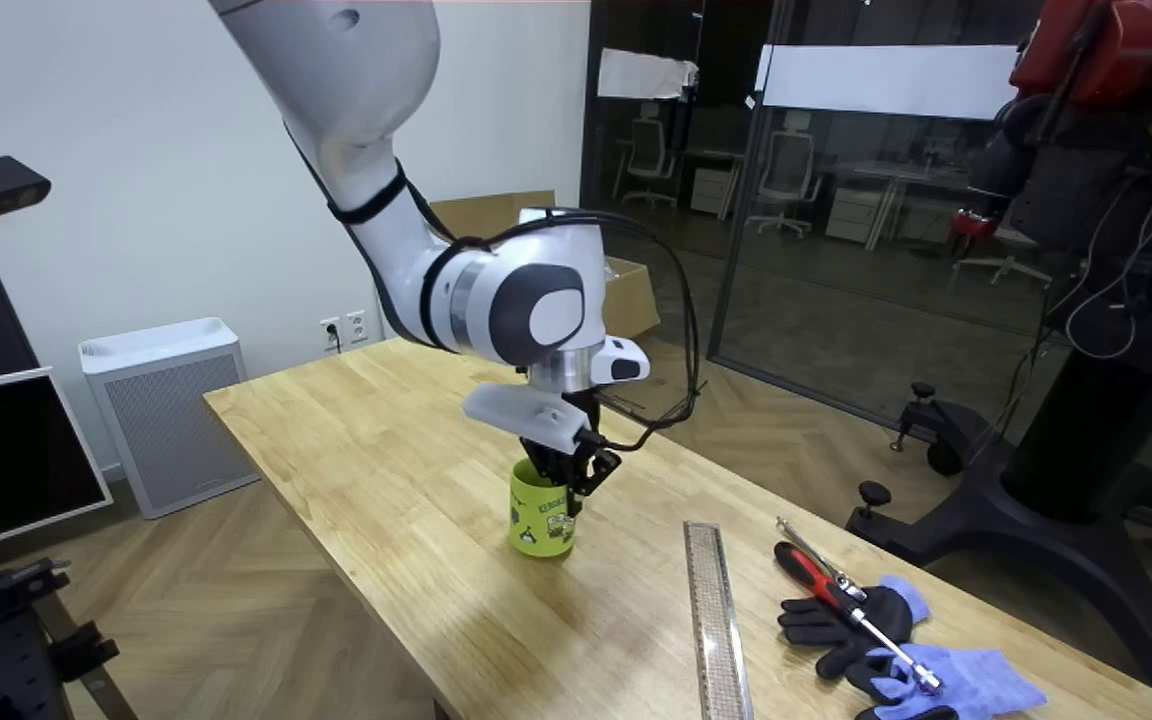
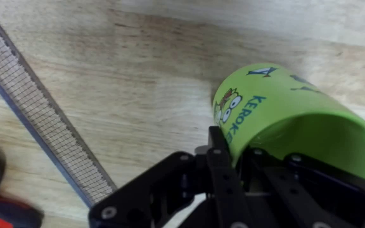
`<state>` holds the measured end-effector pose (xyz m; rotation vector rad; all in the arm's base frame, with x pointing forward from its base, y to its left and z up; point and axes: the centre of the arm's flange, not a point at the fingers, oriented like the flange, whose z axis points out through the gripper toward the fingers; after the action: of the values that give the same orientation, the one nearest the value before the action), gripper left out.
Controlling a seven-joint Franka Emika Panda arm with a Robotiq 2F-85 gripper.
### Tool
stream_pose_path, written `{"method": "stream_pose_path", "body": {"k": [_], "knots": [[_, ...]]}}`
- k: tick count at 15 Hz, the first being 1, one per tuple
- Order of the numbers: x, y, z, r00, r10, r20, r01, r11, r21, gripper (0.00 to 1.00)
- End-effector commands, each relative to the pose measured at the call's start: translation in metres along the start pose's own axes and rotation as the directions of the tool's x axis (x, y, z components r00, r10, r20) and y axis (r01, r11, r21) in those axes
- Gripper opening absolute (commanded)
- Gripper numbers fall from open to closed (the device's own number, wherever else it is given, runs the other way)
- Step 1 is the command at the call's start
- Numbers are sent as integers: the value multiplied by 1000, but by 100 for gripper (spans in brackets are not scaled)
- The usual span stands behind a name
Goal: Slide the mug forward
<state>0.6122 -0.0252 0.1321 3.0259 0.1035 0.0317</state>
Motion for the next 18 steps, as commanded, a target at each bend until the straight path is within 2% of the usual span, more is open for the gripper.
{"method": "stream_pose_path", "body": {"k": [1,3,7,14,15,16,18], "knots": [[47,2,4,993,102,-61,-106,992,-64,3],[63,-2,6,988,130,-84,-134,990,-47,3],[89,-27,6,990,99,-101,-97,995,24,3],[105,-65,6,995,49,-83,-41,995,89,3],[106,-68,5,996,46,-82,-38,995,94,9],[107,-70,4,996,42,-81,-34,995,98,35],[107,-73,4,996,36,-80,-28,995,99,41]]}}
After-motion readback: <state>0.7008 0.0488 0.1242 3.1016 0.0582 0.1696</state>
